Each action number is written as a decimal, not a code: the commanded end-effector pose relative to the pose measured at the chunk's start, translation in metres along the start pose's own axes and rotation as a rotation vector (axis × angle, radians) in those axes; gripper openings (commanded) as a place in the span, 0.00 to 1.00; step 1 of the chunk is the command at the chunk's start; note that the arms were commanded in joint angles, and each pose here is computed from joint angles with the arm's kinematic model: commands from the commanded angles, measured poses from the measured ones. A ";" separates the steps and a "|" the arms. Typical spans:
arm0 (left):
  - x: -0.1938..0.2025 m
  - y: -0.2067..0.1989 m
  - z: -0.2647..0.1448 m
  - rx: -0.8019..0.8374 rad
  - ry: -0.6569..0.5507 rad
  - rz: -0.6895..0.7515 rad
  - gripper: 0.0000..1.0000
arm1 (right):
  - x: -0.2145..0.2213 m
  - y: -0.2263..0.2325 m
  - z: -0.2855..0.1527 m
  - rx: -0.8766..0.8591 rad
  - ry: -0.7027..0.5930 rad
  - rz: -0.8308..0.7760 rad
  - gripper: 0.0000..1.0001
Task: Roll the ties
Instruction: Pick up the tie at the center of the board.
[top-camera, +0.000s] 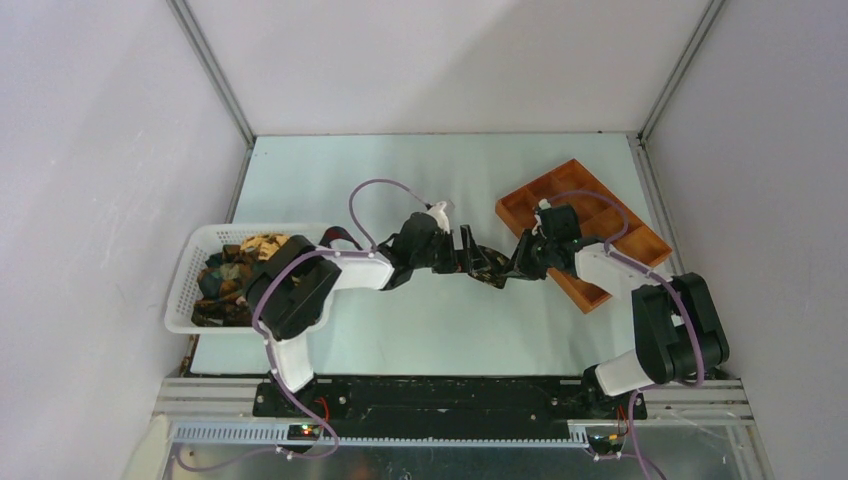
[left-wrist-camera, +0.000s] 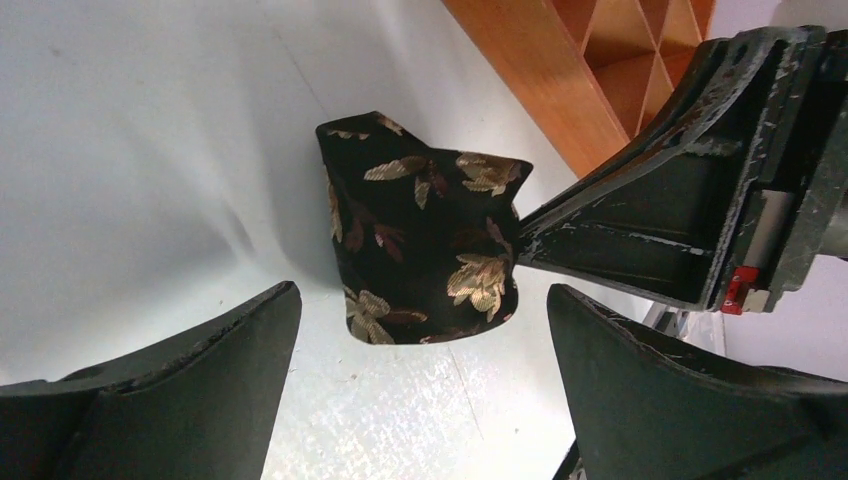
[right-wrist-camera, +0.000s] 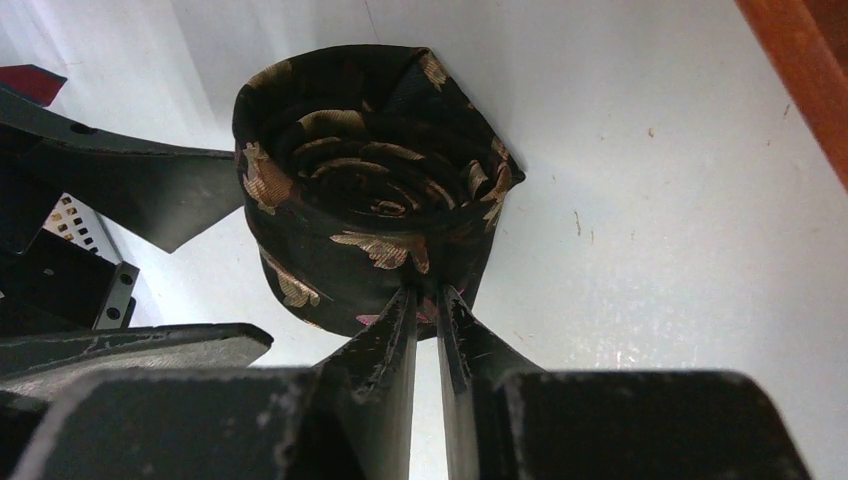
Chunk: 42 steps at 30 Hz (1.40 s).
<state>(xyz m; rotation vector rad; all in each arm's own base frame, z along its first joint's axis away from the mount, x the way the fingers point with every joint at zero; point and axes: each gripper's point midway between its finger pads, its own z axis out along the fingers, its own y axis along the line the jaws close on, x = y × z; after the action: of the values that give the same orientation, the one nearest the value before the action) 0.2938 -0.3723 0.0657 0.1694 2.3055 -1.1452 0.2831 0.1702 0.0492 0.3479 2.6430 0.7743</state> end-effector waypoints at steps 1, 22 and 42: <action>-0.017 -0.028 0.007 0.096 -0.034 0.020 1.00 | -0.004 -0.008 0.005 0.025 -0.012 -0.004 0.15; 0.005 -0.027 0.035 0.157 0.039 0.013 1.00 | -0.005 -0.014 0.006 0.028 -0.003 0.000 0.11; 0.011 -0.022 0.050 0.149 0.061 0.007 0.84 | -0.005 -0.016 0.007 0.018 0.009 -0.002 0.09</action>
<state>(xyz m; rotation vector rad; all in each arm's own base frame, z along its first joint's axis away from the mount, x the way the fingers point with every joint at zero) 0.3028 -0.4156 0.0485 0.2382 2.2745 -1.2899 0.2850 0.1602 0.0372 0.3707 2.6706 0.7507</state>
